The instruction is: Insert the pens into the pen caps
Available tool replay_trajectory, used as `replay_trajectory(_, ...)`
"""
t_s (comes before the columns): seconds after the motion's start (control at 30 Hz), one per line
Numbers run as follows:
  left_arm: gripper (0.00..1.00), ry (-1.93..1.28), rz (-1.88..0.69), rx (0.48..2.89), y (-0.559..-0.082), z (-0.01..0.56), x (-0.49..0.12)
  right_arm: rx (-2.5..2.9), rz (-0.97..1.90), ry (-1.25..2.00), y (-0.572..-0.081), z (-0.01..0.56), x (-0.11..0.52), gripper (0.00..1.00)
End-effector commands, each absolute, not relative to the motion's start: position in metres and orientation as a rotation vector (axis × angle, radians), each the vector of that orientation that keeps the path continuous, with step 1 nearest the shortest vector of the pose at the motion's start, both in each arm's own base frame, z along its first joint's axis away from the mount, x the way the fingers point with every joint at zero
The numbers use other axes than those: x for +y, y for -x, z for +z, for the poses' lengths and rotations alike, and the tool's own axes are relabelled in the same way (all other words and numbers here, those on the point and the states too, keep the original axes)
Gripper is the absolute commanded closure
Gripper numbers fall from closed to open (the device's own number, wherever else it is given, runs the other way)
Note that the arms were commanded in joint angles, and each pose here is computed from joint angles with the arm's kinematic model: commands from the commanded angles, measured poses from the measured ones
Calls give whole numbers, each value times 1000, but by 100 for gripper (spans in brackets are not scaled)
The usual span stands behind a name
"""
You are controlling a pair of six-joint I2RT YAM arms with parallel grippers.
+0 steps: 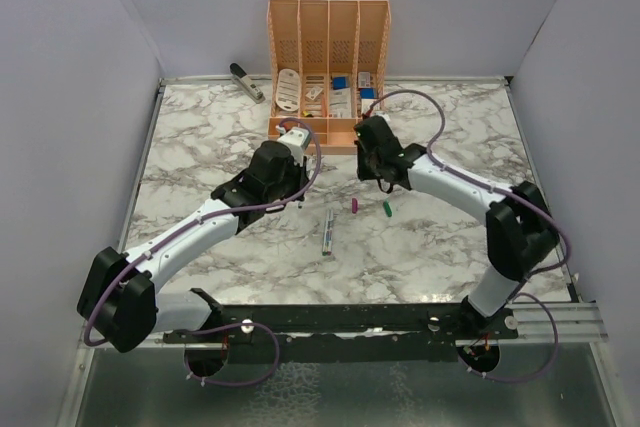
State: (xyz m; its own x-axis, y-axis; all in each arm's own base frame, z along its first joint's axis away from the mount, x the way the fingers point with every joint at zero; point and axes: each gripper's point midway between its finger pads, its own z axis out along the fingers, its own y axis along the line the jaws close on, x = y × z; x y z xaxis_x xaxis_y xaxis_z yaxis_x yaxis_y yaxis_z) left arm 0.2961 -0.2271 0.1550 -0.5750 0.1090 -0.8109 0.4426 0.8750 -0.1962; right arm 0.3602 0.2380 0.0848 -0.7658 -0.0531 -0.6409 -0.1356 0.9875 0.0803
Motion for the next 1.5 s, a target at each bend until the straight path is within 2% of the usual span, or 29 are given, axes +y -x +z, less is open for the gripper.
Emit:
replay_trajectory(0.0, 100, -383, -588, 2044, -303, 186, -243, 2106, 297, 59, -396, 192, 243, 98)
replay_trajectory(0.13, 100, -402, -688, 1973, -300, 198, -256, 1890, 429, 38, -398, 244, 240, 98)
replay_trajectory(0.33, 100, -514, -937, 1761, -282, 236, -287, 1529, 680, 39, -368, 309, 229, 98)
replay_trajectory(0.67, 100, -649, -1152, 1689, -267, 255, -320, 1268, 901, 166, -324, 364, 240, 98)
replay_trajectory(0.87, 100, -648, -1182, 1703, -265, 253, -323, 1222, 931, 242, -309, 376, 244, 98)
replay_trajectory(1.47, 100, -701, -1228, 1642, -260, 276, -332, 1278, 945, 373, -303, 349, 260, 98)
